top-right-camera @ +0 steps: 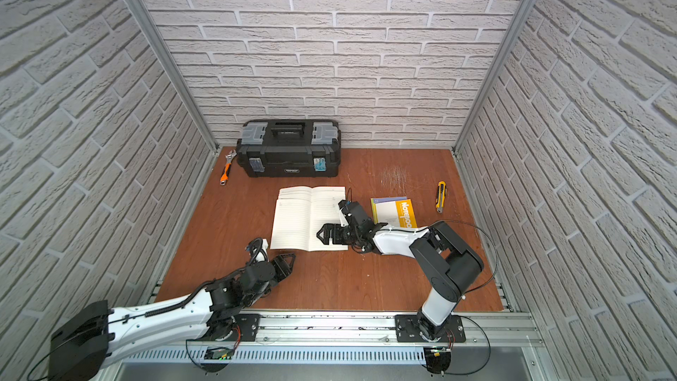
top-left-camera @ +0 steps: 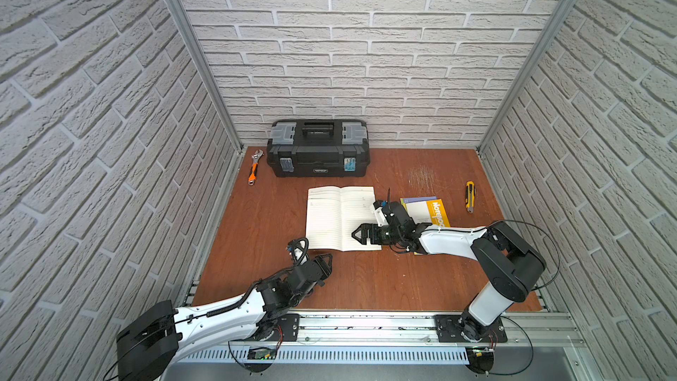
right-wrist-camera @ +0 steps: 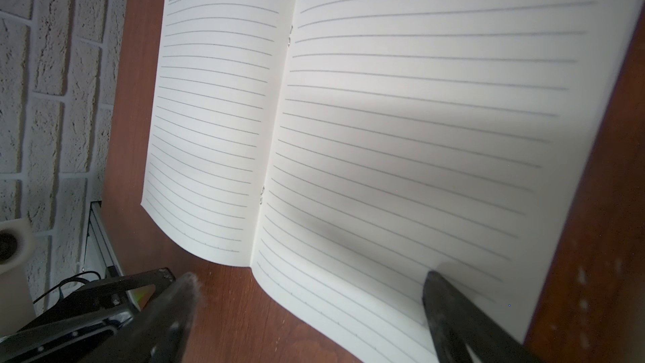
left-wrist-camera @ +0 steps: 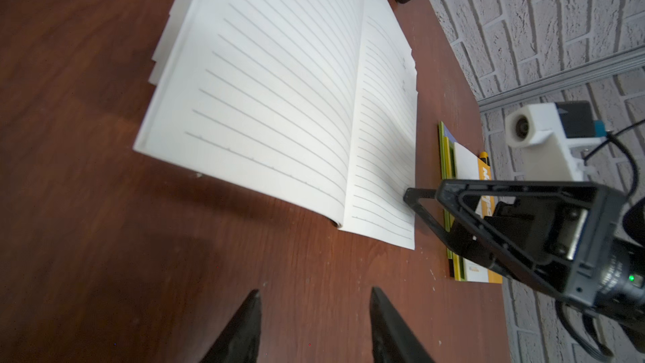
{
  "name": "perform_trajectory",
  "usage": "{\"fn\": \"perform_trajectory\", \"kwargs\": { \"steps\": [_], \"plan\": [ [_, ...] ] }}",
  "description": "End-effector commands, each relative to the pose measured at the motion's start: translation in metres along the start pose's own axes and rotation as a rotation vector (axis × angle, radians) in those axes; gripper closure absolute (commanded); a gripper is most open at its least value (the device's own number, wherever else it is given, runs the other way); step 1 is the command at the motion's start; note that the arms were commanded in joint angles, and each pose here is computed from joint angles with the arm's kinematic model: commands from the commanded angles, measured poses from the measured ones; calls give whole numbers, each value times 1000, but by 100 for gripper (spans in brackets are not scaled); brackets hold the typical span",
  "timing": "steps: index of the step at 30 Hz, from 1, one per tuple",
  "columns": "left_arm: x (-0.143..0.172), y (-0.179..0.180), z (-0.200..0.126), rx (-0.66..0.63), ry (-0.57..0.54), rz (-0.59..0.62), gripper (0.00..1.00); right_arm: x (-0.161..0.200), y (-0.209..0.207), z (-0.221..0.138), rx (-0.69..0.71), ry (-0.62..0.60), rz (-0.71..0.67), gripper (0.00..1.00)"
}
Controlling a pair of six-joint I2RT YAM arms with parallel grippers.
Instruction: Close the notebook
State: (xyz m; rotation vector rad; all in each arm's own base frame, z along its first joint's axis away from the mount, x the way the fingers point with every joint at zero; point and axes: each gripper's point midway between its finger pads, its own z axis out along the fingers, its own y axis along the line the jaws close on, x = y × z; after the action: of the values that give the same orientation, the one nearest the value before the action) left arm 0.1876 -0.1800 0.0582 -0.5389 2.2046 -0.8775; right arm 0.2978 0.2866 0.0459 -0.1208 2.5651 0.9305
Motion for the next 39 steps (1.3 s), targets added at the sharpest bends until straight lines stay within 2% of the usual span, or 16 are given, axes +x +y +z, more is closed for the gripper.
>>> {"fn": "perform_trajectory", "kwargs": {
  "steps": [1, 12, 28, 39],
  "plan": [
    [-11, -16, -1, 43, -42, -13, 50, 0, 1, 3, 7, 4, -6, 0],
    [-24, -17, 8, 52, -92, -33, 49, 3, 0, 1, 15, 12, -11, 0],
    [-30, -23, 24, 40, -88, -33, 49, 7, -2, 5, 12, 30, -9, 0],
    [-37, -49, 24, 71, -86, 8, 49, 7, -3, 6, 17, 33, -10, 0]
  ]
}}
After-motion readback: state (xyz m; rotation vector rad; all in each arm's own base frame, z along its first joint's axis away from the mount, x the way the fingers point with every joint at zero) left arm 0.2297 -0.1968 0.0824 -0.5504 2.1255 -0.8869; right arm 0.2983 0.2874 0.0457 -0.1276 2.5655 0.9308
